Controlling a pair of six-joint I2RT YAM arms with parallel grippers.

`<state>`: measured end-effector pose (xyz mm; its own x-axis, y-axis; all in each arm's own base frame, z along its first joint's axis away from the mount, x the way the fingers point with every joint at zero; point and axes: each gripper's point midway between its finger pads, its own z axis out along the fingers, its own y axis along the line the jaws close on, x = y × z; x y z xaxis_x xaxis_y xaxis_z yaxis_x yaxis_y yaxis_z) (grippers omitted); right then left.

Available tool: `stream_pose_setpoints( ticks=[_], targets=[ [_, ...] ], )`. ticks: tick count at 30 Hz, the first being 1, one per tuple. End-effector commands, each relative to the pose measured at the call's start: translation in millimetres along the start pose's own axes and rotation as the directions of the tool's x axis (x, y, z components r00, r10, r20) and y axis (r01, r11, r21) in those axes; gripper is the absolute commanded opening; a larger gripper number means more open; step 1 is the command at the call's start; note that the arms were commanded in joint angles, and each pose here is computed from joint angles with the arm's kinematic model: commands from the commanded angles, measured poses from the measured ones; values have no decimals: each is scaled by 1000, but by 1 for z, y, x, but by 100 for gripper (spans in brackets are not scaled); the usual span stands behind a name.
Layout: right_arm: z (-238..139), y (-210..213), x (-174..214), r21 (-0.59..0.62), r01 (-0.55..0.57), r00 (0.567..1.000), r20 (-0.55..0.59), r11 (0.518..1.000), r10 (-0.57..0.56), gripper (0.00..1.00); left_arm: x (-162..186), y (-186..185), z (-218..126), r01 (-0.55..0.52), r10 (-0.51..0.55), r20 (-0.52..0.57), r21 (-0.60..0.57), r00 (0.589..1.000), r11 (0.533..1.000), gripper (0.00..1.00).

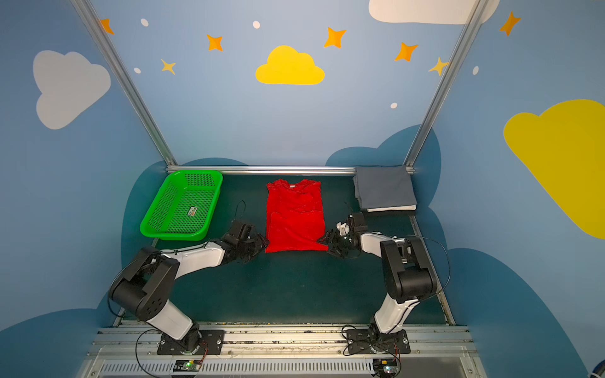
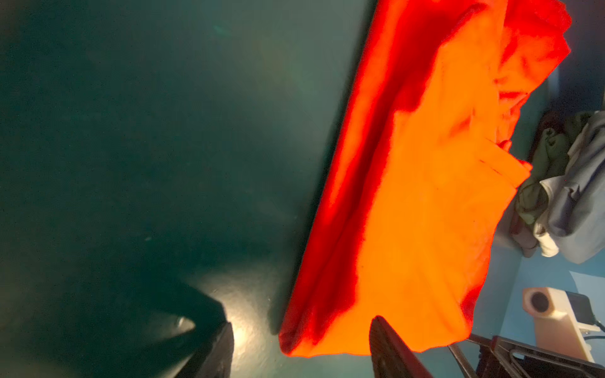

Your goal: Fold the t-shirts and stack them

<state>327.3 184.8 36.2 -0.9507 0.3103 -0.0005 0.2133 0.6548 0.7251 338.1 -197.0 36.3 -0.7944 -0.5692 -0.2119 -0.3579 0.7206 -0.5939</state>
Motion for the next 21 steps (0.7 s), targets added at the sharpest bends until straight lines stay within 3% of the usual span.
stream_pose_setpoints(
  ticks=[1,14,21],
  targets=[
    [14,-43,22,142,-77,994,-64,987,87,70,8,-1,8,20,-20,-14,9,1000,1000,64],
    [19,-49,21,162,-78,992,-84,984,93,55,23,20,39,46,-49,-71,-42,996,998,48],
    [20,-48,17,164,-65,994,-80,984,79,45,23,23,46,36,-41,-78,-58,996,998,34]
  ],
)
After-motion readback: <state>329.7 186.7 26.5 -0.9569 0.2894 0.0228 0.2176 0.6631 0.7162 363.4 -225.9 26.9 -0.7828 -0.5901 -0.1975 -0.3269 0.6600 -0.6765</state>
